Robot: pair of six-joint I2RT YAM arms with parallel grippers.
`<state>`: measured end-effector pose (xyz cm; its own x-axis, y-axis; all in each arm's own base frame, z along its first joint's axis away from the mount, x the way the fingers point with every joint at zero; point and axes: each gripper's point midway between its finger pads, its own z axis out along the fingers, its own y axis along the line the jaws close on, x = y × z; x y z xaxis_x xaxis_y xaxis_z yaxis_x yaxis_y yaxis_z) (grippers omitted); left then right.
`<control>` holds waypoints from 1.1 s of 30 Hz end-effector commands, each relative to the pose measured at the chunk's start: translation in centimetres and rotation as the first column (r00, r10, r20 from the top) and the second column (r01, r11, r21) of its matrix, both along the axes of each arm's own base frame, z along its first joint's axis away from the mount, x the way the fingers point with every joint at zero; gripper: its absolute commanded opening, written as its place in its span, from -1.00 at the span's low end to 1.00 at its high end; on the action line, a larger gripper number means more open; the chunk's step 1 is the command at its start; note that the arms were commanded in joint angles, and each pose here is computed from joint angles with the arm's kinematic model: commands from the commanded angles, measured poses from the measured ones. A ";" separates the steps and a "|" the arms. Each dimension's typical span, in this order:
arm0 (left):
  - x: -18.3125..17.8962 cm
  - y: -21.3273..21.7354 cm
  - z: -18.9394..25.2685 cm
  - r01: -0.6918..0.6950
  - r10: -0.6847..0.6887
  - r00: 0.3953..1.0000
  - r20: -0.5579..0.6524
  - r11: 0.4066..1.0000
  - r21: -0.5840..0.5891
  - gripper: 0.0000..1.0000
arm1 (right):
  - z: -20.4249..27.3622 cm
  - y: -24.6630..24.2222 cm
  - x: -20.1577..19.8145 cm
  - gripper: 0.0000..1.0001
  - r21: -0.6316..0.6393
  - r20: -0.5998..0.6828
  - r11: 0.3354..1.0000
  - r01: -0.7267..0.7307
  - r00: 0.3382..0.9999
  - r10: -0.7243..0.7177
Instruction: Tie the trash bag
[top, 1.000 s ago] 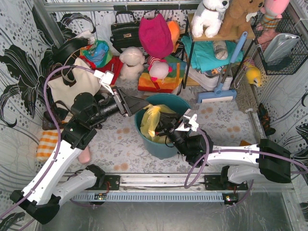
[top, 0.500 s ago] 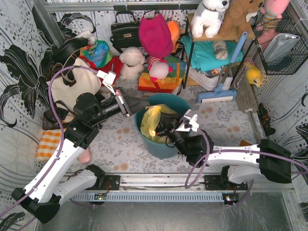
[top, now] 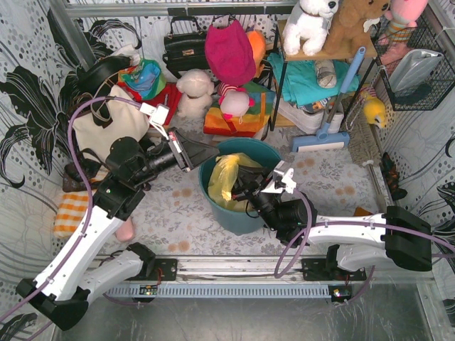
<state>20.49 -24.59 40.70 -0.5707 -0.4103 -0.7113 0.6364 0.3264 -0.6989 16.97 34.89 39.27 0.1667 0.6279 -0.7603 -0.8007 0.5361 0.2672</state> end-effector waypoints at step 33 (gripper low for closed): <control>-0.2 0.7 2.7 -0.022 0.006 0.993 0.122 0.992 0.123 -0.38 | -0.2 -8.3 -2.0 -0.24 -0.142 -0.416 0.985 -0.097 0.909 0.029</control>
<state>21.20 -24.58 40.31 -0.5676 -0.3479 -0.7462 0.6308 0.3987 -0.6657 15.15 28.60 36.53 -0.2423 0.4827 -0.8416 -0.6782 0.5360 0.5027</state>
